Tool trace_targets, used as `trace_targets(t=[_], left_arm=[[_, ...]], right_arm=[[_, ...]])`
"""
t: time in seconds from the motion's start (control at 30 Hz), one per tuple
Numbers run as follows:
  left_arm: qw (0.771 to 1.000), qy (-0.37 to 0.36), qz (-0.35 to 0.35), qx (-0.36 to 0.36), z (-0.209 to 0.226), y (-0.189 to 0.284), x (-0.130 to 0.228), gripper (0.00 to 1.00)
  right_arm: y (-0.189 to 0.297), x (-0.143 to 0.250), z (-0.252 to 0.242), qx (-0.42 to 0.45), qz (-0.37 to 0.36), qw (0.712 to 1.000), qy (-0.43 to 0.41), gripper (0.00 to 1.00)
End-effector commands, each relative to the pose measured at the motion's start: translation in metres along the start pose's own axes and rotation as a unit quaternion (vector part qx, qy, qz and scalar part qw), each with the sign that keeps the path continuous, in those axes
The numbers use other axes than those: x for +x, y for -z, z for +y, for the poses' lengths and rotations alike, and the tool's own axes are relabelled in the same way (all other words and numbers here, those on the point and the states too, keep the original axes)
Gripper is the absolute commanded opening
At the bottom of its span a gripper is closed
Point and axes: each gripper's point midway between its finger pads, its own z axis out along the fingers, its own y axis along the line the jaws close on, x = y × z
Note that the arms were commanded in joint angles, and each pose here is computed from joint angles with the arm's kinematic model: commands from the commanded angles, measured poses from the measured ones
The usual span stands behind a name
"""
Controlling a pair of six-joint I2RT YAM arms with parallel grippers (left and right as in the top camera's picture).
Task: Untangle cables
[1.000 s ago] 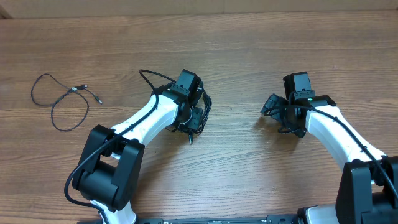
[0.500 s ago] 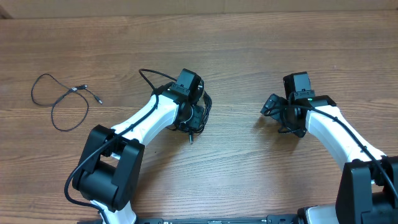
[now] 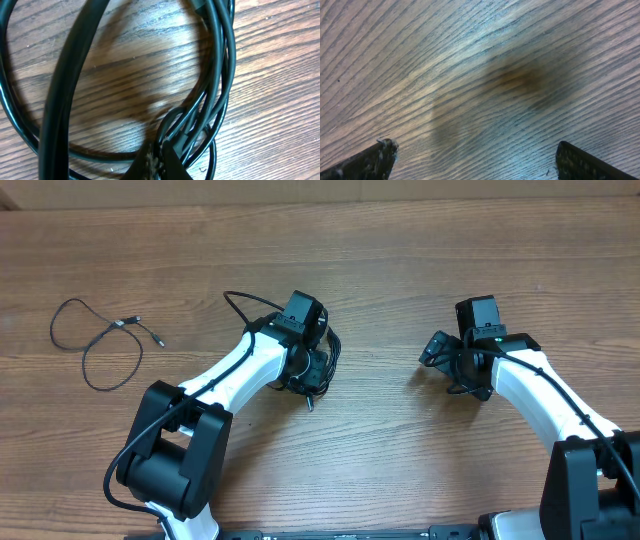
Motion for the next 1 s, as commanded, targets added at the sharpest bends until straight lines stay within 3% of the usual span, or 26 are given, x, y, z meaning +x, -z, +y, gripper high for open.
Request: trace_targets(t=[0.0, 0.2, 0.53, 0.67, 0.77, 0.97], left_arm=[[1.000, -0.002, 0.001, 0.022, -0.010, -0.003, -0.002, 0.04], [0.990, 0.010, -0.007, 0.137, -0.036, 0.005, -0.012, 0.04], [0.987, 0.001, -0.050, 0.156, -0.037, 0.009, -0.033, 0.04], [0.984, -0.006, -0.077, 0.160, -0.039, 0.012, -0.046, 0.04], [0.980, -0.008, -0.099, 0.172, -0.043, 0.015, -0.056, 0.04], [0.978, 0.020, -0.106, 0.176, -0.043, 0.017, -0.062, 0.04]], right_arm=[[0.003, -0.004, 0.001, -0.003, -0.009, 1.000, 0.001, 1.00], [0.003, -0.004, 0.001, -0.003, -0.009, 1.000, 0.001, 1.00], [0.003, -0.005, 0.003, -0.009, -0.009, 1.000, -0.001, 1.00], [0.007, 0.018, 0.034, -0.096, 0.058, 0.994, -0.003, 1.00], [0.026, 0.033, 0.081, -0.228, 0.116, 0.967, 0.011, 1.00], [0.041, 0.039, 0.104, -0.297, 0.141, 0.944, 0.022, 1.00]])
